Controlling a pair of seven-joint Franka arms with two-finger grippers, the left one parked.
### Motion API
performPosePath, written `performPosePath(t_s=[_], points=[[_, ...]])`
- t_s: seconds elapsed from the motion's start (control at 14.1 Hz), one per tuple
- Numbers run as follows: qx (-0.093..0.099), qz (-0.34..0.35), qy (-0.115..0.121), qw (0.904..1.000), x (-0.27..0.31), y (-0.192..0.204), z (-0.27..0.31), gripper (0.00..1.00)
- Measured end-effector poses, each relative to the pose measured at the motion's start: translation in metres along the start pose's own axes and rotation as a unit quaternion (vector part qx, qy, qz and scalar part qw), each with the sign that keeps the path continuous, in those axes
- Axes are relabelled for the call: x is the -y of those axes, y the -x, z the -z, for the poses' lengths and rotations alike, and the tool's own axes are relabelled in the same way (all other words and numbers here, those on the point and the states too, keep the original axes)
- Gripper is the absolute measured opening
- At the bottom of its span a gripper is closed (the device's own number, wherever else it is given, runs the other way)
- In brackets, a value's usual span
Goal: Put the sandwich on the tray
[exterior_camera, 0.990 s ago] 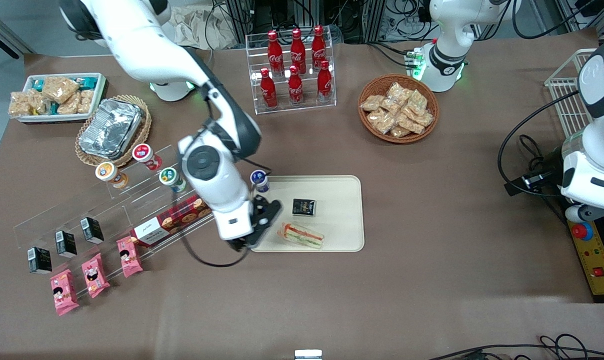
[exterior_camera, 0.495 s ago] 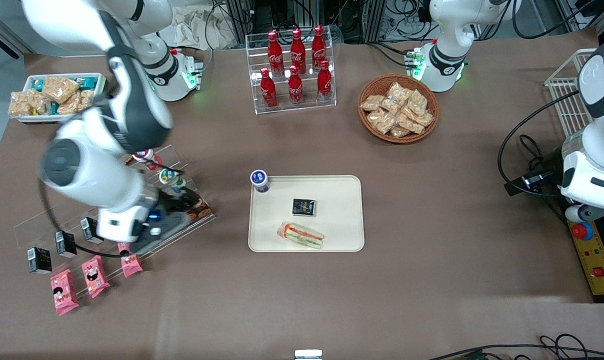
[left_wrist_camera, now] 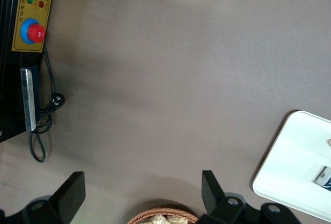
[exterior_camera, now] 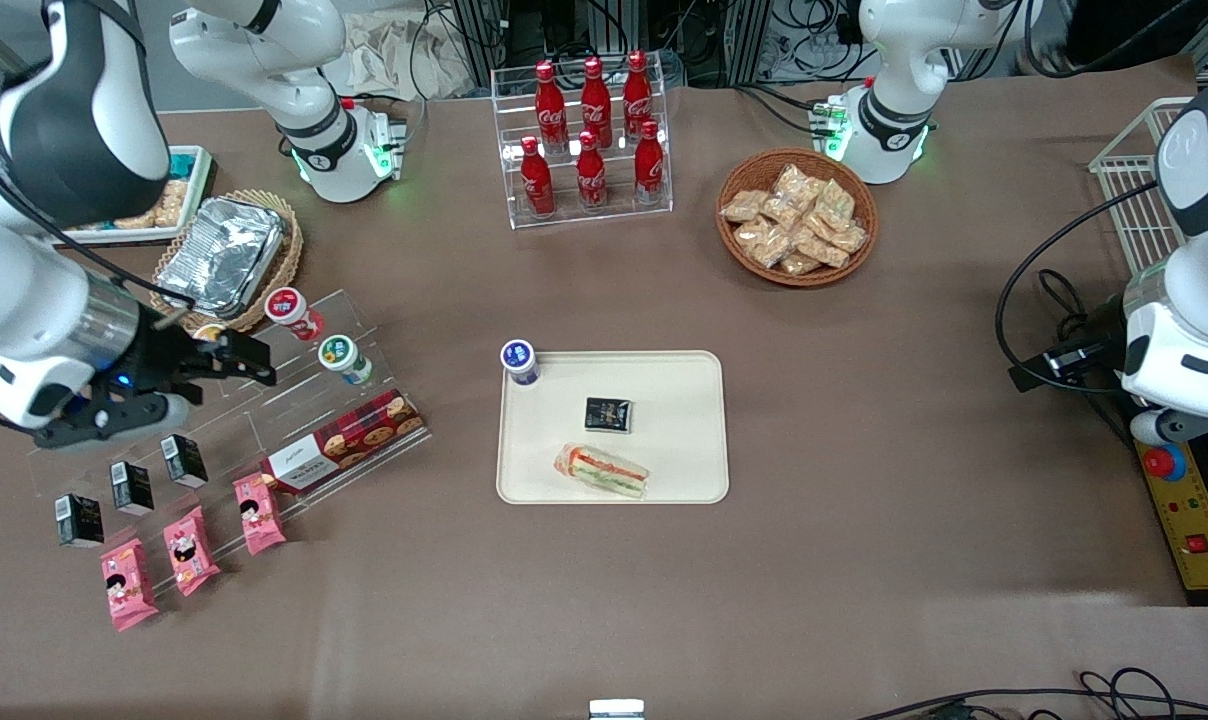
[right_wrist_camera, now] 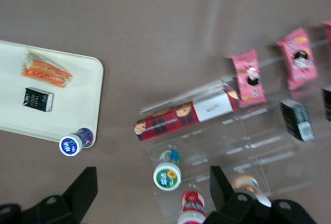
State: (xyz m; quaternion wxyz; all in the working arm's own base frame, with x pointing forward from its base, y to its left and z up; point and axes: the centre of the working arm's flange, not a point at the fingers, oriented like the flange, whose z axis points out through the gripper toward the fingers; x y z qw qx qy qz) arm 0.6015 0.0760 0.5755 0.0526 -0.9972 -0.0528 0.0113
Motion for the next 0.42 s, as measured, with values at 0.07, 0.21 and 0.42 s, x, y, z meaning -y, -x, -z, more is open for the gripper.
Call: performPosePath(t_s=[0.07, 0.21, 0.42], points=[[-0.004, -0.017, 0.004, 0.9998, -0.012, 0.005, 0.01, 0.97], [0.003, -0.052, 0.004, 0.9986, -0.053, 0.018, 0.025, 0.97], [0.011, -0.088, 0.009, 0.996, -0.095, 0.032, 0.037, 0.97]])
